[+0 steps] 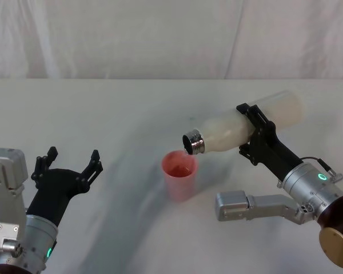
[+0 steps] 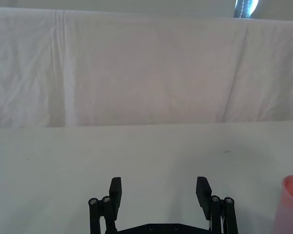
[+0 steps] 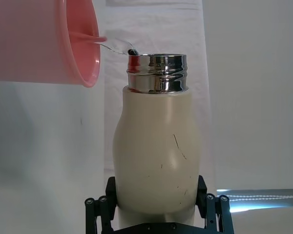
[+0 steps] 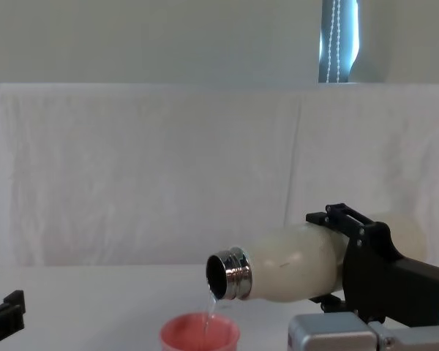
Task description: Grasp the thermos with one hand and pour water into the cup lid.
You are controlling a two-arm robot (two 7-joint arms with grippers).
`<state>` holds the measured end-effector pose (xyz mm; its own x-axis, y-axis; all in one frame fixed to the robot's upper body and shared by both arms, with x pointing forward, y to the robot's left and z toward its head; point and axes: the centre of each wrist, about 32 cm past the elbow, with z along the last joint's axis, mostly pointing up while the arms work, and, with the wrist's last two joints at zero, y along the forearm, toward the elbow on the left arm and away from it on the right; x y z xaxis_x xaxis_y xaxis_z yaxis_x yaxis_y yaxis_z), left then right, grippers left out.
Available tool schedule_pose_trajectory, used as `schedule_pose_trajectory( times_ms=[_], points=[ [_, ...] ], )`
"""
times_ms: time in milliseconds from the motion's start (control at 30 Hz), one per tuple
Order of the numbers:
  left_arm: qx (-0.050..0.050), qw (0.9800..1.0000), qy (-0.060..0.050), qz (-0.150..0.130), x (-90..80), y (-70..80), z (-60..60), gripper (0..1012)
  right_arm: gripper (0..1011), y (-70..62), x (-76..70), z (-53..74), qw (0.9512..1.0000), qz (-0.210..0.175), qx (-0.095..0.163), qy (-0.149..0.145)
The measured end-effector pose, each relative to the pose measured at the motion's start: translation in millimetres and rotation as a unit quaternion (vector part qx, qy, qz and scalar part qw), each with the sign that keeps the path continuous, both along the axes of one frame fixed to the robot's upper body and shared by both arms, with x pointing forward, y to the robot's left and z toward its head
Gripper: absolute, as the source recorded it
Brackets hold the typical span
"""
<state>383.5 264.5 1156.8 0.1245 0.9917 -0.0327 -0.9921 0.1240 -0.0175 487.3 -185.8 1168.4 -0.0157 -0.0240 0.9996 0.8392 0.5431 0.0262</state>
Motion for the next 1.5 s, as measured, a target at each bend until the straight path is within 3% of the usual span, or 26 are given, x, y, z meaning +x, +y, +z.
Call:
schedule_pose_trajectory(
  times_ms=[767,1267,1500],
  points=[
    [0.0,1.0,0.0,0.0,0.0,0.0,0.0,1001,955,-0.3,-0.3,-0.3,1.0,-0.001,0.005,0.006],
    [0.0,1.0,0.0,0.0,0.0,0.0,0.0,1001,955,2.4,-4.3,3.5,0.9959,-0.002,0.079,0.044],
    [0.0,1.0,0.0,0.0,0.0,0.0,0.0,1001,955,2.9,-4.5,6.2,0.9903,-0.006,0.124,0.064]
  ],
)
